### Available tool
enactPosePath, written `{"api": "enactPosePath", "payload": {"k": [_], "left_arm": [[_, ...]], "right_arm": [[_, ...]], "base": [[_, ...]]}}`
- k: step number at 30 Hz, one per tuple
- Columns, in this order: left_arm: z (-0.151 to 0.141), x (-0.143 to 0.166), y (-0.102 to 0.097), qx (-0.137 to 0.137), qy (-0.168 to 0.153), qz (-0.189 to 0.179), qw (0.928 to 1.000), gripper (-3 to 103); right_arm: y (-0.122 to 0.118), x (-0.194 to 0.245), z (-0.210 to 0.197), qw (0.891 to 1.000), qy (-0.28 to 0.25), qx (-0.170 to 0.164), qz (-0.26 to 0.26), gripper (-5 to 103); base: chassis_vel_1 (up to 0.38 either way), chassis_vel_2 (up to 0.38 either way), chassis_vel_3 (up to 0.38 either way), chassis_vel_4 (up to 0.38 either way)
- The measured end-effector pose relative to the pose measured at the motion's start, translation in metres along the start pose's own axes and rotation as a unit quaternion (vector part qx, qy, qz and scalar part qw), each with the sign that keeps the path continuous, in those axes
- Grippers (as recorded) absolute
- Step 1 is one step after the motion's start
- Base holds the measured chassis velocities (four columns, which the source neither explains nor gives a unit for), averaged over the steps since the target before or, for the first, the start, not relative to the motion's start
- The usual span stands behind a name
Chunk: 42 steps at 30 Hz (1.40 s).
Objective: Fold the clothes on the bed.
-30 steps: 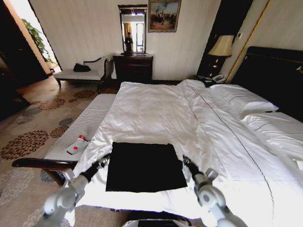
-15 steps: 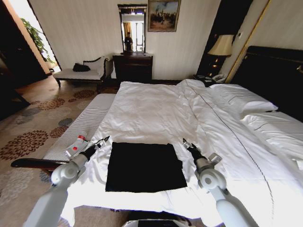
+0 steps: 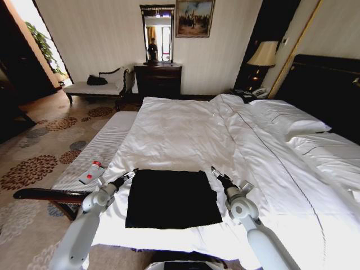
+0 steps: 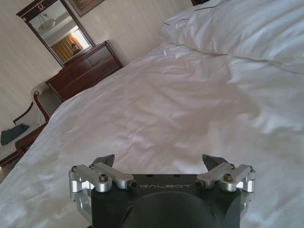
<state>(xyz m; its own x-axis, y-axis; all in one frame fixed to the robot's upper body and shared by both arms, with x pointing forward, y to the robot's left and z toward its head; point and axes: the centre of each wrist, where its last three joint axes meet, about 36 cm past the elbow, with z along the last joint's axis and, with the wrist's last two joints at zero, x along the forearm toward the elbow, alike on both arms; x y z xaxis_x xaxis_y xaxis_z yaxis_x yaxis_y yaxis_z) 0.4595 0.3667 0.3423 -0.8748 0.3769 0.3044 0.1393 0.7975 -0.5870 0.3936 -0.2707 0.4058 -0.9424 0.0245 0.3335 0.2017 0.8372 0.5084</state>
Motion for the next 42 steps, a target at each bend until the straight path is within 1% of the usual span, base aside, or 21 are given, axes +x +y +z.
{"api": "enactPosePath", "payload": {"k": [1,3,6,9,10,11,12,13,15,19,21,24,25,28,30,31,32,33,34,35,42], "left_arm": [[0.001,-0.002,0.000,-0.001,0.000,0.001,1.0000,100],[0.002,-0.004,-0.001,-0.001,-0.001,0.002,1.0000,100],[0.005,-0.007,-0.002,-0.004,0.001,0.008,1.0000,94],[0.007,-0.009,-0.002,-0.010,0.002,0.015,0.9998,78],[0.007,-0.009,-0.002,-0.010,0.002,0.015,0.9998,78],[0.007,-0.010,-0.003,-0.010,0.003,0.015,0.9998,73],[0.008,-0.011,-0.003,-0.010,0.003,0.015,0.9998,73],[0.008,-0.012,-0.003,-0.009,0.003,0.016,0.9998,62],[0.008,-0.013,-0.004,-0.008,0.003,0.016,0.9998,62],[0.009,-0.011,-0.003,-0.006,0.002,0.013,0.9999,40],[0.010,-0.010,-0.002,-0.005,0.002,0.011,0.9999,40],[0.008,-0.005,0.002,-0.004,-0.003,0.007,1.0000,24],[0.008,-0.005,0.002,-0.004,-0.003,0.007,1.0000,24],[0.006,-0.002,0.004,-0.001,-0.009,0.004,1.0000,8],[0.006,-0.002,0.005,0.001,-0.010,0.004,0.9999,8],[0.006,-0.002,0.005,0.002,-0.011,0.003,0.9999,3],[0.005,-0.001,0.006,0.004,-0.014,0.002,0.9999,2],[0.005,-0.001,0.006,0.004,-0.014,0.002,0.9999,2],[0.004,-0.001,0.008,0.008,-0.018,-0.001,0.9998,1],[0.000,0.000,0.013,0.014,-0.026,-0.004,0.9995,1],[-0.009,0.005,0.021,0.025,-0.041,-0.012,0.9988,1]], "right_arm": [[0.000,-0.001,0.000,1.000,0.000,-0.001,0.000,100],[0.000,-0.001,0.000,1.000,0.000,-0.001,0.001,100],[-0.001,-0.002,0.000,1.000,0.000,0.000,-0.004,100],[-0.003,0.000,0.000,1.000,-0.002,0.002,-0.020,100],[-0.003,0.000,0.000,1.000,-0.002,0.002,-0.020,100],[-0.002,0.000,-0.001,1.000,-0.003,0.001,-0.023,100],[-0.002,0.000,-0.001,1.000,-0.003,0.000,-0.023,100],[-0.002,0.000,0.000,1.000,-0.002,-0.002,-0.023,100],[-0.003,0.000,0.000,1.000,-0.002,-0.003,-0.022,100],[-0.003,-0.001,0.001,1.000,-0.002,-0.005,-0.019,100],[-0.003,-0.001,0.001,1.000,-0.001,-0.006,-0.019,100],[-0.002,-0.001,0.004,1.000,0.001,-0.009,-0.019,100],[-0.002,-0.001,0.004,1.000,0.001,-0.009,-0.019,100],[-0.003,-0.002,0.007,1.000,0.003,-0.012,-0.015,100],[-0.003,-0.002,0.007,1.000,0.005,-0.015,-0.014,100],[-0.003,-0.003,0.007,1.000,0.006,-0.018,-0.015,100],[-0.003,-0.005,0.005,0.999,0.014,-0.036,-0.020,100],[-0.003,-0.005,0.005,0.999,0.014,-0.036,-0.020,100],[-0.004,-0.010,0.002,0.997,0.029,-0.059,-0.030,100],[-0.006,-0.024,0.000,0.997,0.037,-0.066,-0.034,100],[-0.005,-0.050,-0.002,0.996,0.045,-0.064,-0.034,100]], "base": [[0.000,0.000,0.000,0.000],[0.000,0.000,0.000,0.000],[0.000,0.000,0.000,0.000],[0.000,0.000,0.000,0.000],[0.000,0.000,0.000,0.000],[0.000,0.000,0.000,0.000],[0.000,0.000,0.000,0.000],[0.000,0.000,0.000,0.000],[0.000,0.000,0.000,0.000],[0.000,0.000,0.000,0.000],[0.000,0.000,0.000,0.000],[0.000,0.000,0.000,0.000],[0.000,0.000,0.000,0.000],[0.000,0.000,0.000,0.000],[0.000,0.000,0.000,0.000],[0.000,0.000,0.000,0.000],[0.000,0.000,0.000,0.000],[0.000,0.000,0.000,0.000],[0.000,0.000,0.000,0.000],[0.000,0.000,0.000,0.000],[0.000,0.000,0.000,0.000]]}}
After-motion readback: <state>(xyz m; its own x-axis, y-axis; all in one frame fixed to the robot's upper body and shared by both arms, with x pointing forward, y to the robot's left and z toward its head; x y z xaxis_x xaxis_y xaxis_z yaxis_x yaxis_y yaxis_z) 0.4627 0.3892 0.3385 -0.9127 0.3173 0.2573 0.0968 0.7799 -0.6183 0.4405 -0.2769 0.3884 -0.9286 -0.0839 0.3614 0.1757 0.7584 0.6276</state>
